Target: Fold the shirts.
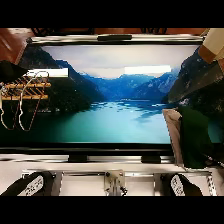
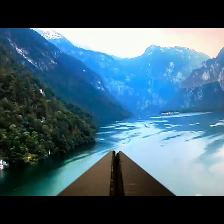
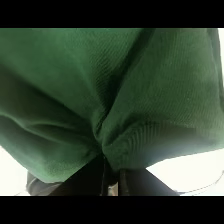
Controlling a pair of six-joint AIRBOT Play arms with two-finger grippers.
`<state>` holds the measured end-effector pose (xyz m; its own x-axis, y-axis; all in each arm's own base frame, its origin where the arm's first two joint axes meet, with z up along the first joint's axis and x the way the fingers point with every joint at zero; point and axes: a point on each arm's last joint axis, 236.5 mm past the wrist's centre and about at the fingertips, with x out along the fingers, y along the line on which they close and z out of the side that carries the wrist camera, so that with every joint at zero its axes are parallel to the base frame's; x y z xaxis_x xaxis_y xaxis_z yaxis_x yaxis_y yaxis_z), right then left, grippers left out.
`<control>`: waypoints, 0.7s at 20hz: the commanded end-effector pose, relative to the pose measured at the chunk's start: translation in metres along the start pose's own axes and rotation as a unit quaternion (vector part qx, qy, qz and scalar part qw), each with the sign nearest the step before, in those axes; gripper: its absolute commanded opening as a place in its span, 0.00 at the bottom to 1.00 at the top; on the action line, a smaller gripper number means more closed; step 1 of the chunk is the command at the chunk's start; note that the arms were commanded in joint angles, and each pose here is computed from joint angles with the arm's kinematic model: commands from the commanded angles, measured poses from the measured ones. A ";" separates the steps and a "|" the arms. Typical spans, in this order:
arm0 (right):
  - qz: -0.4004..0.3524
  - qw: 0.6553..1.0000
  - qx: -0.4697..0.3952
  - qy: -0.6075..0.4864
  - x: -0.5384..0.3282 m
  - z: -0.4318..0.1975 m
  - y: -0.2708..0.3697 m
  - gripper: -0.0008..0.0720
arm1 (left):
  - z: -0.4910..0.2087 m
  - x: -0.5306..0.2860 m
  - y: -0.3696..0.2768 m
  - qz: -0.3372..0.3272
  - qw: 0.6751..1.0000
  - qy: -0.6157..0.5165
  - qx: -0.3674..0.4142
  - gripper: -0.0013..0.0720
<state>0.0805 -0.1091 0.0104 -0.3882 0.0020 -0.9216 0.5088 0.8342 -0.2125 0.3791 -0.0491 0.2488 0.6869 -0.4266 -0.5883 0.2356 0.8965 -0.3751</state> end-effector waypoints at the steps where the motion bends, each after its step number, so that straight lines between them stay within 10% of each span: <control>1: -0.028 1.000 0.003 0.001 0.013 0.002 -0.010 0.37 | 0.000 0.000 0.000 0.000 1.000 0.000 0.000 0.06; 2: -0.034 0.999 -0.002 0.001 0.012 0.002 -0.013 0.75 | 0.000 0.000 0.000 0.000 1.000 0.000 0.000 0.06; 3: -0.040 0.999 -0.013 0.002 0.011 0.001 -0.016 0.81 | 0.000 0.000 0.000 0.000 1.000 0.000 0.000 0.06; 7: -0.022 0.989 -0.007 -0.146 -0.047 0.056 -0.018 0.81 | -0.005 0.008 -0.001 0.003 1.000 0.013 0.010 0.06; 11: 0.075 0.862 -0.076 -0.495 -0.245 0.134 0.054 0.81 | -0.050 0.065 0.026 0.113 0.982 0.131 0.076 0.06; 14: 0.090 0.831 -0.182 -0.518 -0.281 0.131 0.152 0.81 | -0.084 0.113 0.031 0.195 0.948 0.206 0.145 0.06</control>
<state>0.2996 -0.1220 0.1484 0.4366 -0.2703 -0.8581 0.3041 0.9420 -0.1420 0.3969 -0.0799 0.1537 0.5023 -0.2461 -0.8289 0.2460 0.9597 -0.1358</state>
